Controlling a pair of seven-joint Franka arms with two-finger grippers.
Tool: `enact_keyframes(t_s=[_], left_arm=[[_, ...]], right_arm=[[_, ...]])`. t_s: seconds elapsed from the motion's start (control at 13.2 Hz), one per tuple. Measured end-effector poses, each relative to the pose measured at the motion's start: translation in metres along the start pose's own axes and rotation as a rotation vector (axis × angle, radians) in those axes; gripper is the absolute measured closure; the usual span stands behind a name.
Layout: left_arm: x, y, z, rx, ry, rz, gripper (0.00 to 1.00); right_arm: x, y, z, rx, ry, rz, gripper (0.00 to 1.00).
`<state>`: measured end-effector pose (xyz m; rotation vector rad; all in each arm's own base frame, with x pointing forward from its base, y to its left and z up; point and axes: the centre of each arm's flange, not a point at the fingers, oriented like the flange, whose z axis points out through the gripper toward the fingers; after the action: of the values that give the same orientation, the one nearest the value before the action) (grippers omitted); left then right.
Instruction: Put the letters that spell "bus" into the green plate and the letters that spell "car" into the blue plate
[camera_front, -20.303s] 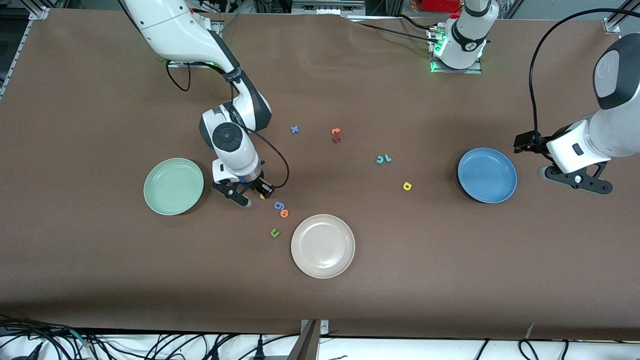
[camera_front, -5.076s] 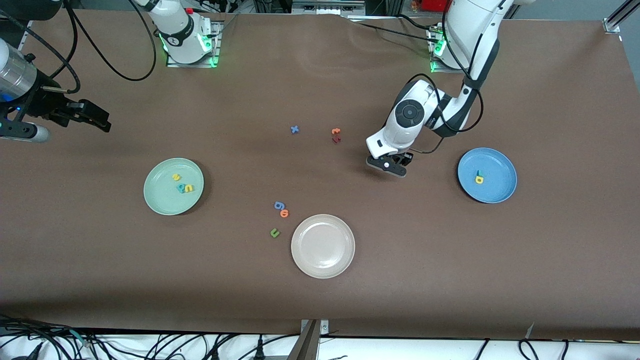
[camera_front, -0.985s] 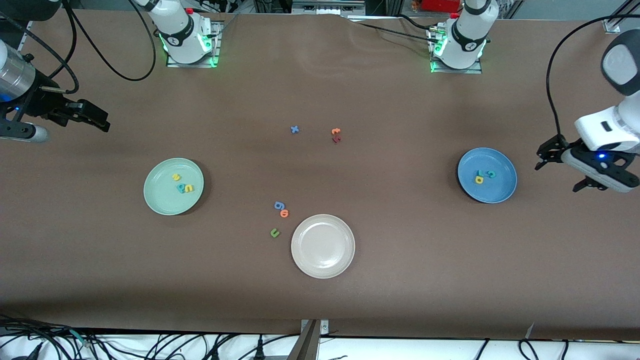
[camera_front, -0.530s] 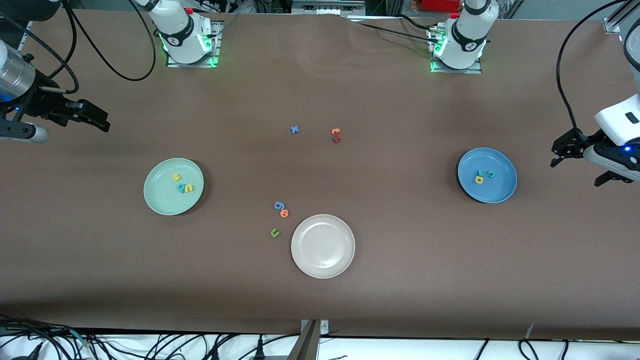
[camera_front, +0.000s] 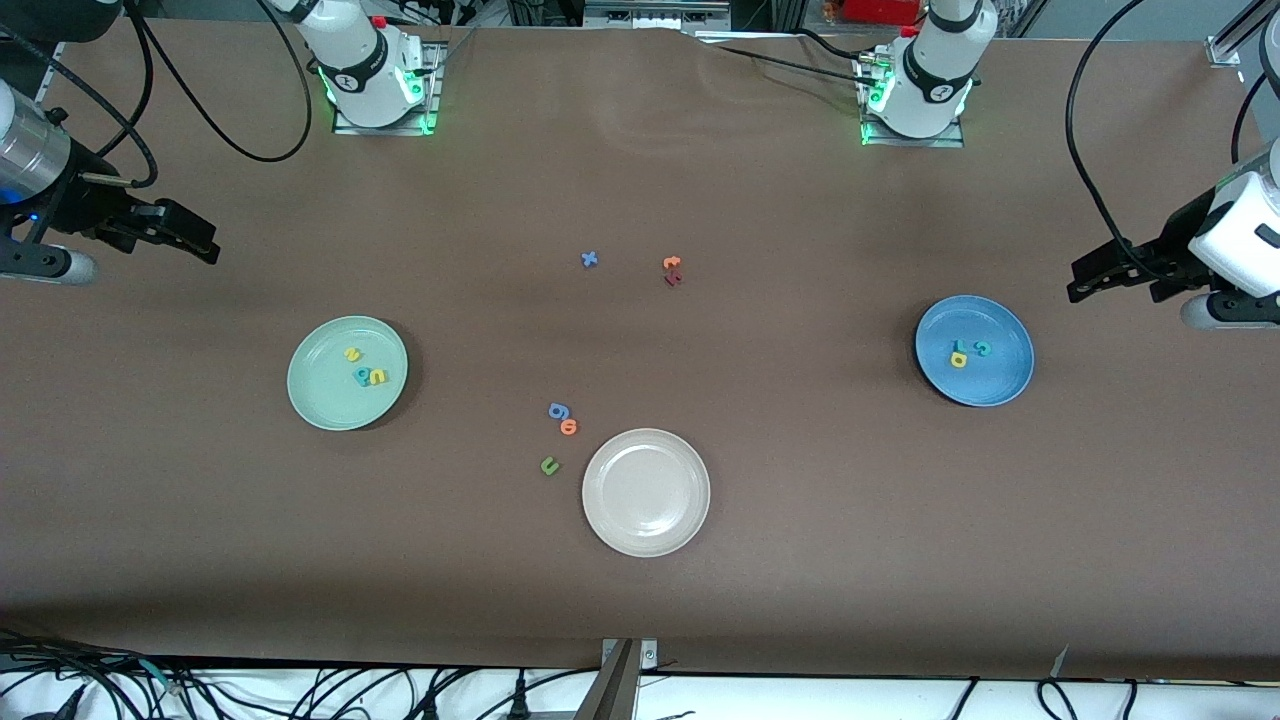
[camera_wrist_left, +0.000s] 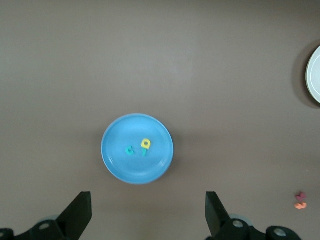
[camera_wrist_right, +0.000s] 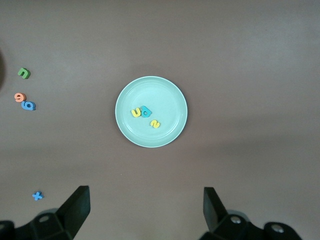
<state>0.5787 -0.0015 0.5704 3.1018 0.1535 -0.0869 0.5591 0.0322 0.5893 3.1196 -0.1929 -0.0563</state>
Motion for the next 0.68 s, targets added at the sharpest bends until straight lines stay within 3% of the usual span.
enact_keyframes(t_s=[0.23, 0.45, 0.68], left_arm=[[-0.008, 0.007, -0.004, 0.012, -0.032, -0.093, 0.0], [-0.016, 0.039, -0.011, 0.047, -0.019, -0.079, 0.0], [-0.018, 0.033, -0.023, 0.047, -0.021, -0.095, 0.0]], right_arm=[[0.0, 0.0, 0.0, 0.0, 0.0, 0.0, 0.0], [0.0, 0.0, 0.0, 0.0, 0.0, 0.0, 0.0], [0.0, 0.0, 0.0, 0.0, 0.0, 0.0, 0.0]])
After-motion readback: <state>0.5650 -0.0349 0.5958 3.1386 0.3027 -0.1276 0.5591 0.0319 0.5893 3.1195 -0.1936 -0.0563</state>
